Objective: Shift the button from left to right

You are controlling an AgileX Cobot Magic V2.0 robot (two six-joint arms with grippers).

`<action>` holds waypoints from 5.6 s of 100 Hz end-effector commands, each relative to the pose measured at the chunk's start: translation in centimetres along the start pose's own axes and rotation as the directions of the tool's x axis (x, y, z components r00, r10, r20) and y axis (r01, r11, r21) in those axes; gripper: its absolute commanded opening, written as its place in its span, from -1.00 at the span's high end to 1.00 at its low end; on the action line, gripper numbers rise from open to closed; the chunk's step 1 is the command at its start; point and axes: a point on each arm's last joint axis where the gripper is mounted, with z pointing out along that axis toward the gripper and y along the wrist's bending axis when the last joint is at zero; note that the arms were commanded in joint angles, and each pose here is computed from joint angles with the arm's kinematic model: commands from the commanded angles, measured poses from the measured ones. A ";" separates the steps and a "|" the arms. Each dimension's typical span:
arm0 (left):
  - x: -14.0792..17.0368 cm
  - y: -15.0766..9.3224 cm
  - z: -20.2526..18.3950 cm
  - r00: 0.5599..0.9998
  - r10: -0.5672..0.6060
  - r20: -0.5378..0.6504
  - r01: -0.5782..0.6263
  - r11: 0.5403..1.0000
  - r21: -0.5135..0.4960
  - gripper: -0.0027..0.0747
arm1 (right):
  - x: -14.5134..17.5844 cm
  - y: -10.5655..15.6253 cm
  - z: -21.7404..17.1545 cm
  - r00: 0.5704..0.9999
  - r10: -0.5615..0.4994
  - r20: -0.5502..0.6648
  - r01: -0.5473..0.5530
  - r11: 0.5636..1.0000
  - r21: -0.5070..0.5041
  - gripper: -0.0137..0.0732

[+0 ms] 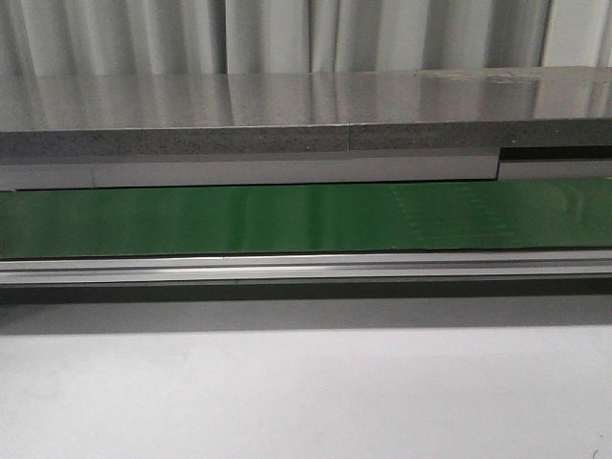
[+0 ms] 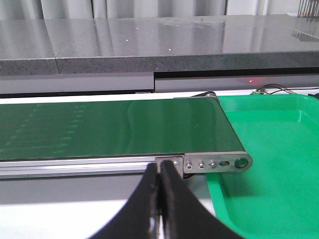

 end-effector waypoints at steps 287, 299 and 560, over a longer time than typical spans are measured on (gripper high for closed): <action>23.0 -1.7 -11.0 0.404 0.047 0.914 -0.289 0.954 0.079 0.27 | -1.3 0.1 -0.3 0.994 0.003 0.112 -0.002 1.000 -0.007 0.84; 23.0 -1.7 -11.0 0.403 0.046 0.914 -0.288 0.954 0.078 0.70 | -1.3 0.1 -0.3 0.994 0.003 0.113 -0.002 1.000 -0.007 0.84; 23.0 -1.7 -11.0 0.403 0.046 0.914 -0.288 0.954 0.078 0.98 | -13.8 3.2 10.4 0.718 0.424 -0.552 -0.517 0.856 -0.013 -0.66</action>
